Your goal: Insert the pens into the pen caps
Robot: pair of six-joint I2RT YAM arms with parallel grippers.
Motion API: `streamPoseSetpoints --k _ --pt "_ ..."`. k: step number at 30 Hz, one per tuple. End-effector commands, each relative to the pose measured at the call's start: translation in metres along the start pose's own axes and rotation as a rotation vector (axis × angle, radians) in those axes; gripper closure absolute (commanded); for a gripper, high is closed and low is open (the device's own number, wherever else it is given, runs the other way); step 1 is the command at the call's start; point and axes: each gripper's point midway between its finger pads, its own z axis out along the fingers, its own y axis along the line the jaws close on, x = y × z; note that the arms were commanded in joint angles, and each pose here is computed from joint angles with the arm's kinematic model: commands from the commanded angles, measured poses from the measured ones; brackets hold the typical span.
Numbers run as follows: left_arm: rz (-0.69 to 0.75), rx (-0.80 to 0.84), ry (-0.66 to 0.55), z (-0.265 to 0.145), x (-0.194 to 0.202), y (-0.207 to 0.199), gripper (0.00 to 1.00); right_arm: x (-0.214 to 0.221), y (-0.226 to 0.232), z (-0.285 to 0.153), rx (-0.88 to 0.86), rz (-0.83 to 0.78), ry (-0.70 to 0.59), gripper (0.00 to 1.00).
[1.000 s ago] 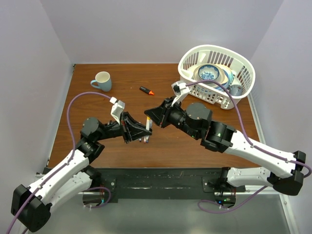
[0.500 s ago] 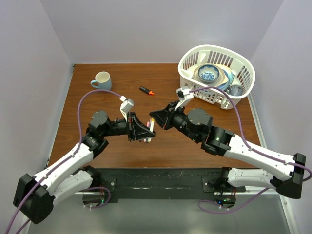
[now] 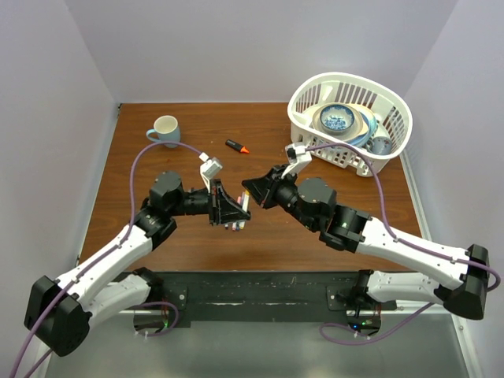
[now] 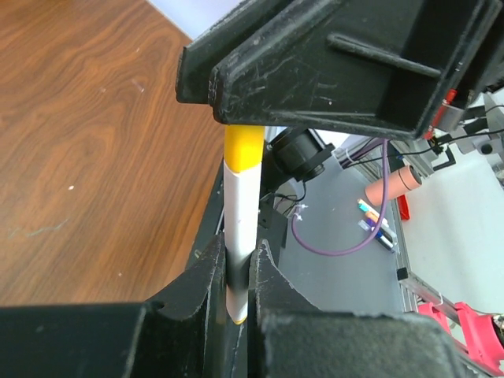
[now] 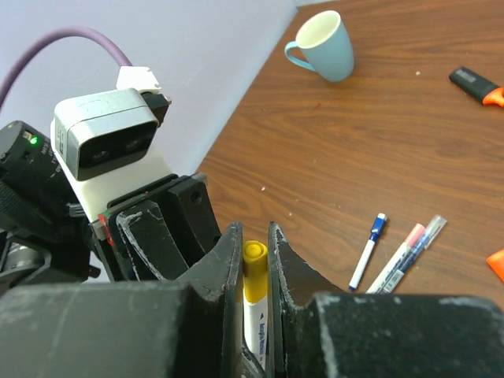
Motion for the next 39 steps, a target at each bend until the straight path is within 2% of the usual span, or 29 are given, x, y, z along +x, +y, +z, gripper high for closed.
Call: streamPoseSetpoints --k 1,8,16,20,23,25,26,27,28,30,31,32,36,37,39 --pt "0.284 -0.064 -0.355 -0.012 -0.116 -0.015 1.00 0.145 -0.009 -0.042 -0.034 -0.019 0.528 1.00" --pt "0.265 -0.073 -0.366 -0.027 -0.123 0.001 1.00 0.165 -0.009 -0.055 -0.086 -0.009 0.606 1.00" --pt "0.218 0.052 -0.391 -0.024 -0.121 -0.013 1.00 0.190 0.009 -0.054 -0.178 -0.012 0.618 1.00" --pt "0.227 0.034 -0.386 -0.026 -0.123 -0.011 1.00 0.195 0.011 -0.057 -0.195 -0.001 0.636 1.00" --pt "0.229 0.016 -0.382 -0.027 -0.121 -0.008 1.00 0.189 0.014 -0.059 -0.199 0.010 0.616 1.00" --pt "0.218 -0.005 -0.371 -0.028 -0.117 -0.007 1.00 0.167 0.020 -0.058 -0.189 0.017 0.556 1.00" --pt "0.212 -0.011 -0.367 -0.029 -0.113 -0.005 1.00 0.164 0.016 -0.062 -0.157 0.015 0.568 1.00" --pt "0.212 -0.019 -0.370 -0.031 -0.111 -0.006 1.00 0.149 0.012 -0.056 -0.107 0.010 0.504 1.00" --pt "0.195 -0.044 -0.366 -0.033 -0.107 -0.004 1.00 0.124 0.021 -0.055 -0.108 0.015 0.443 0.98" --pt "0.188 -0.074 -0.350 -0.035 -0.099 0.001 1.00 0.096 0.012 -0.051 -0.013 -0.004 0.346 0.86" --pt "0.144 -0.133 -0.308 -0.038 -0.082 0.013 1.00 0.054 0.013 -0.050 0.035 -0.014 0.223 0.71" --pt "0.132 -0.165 -0.313 -0.040 -0.079 0.019 1.00 0.031 0.020 -0.051 0.034 -0.031 0.166 0.68" --pt "0.075 -0.339 -0.268 -0.050 -0.052 0.056 1.00 -0.015 0.018 -0.060 0.087 -0.083 0.050 0.48" --pt "0.018 -0.410 -0.220 -0.053 -0.037 0.071 1.00 -0.019 0.017 -0.061 0.096 -0.088 0.037 0.46" --pt "-0.001 -0.550 -0.199 -0.063 -0.031 0.096 1.00 -0.025 0.011 -0.065 0.119 -0.100 0.017 0.42"
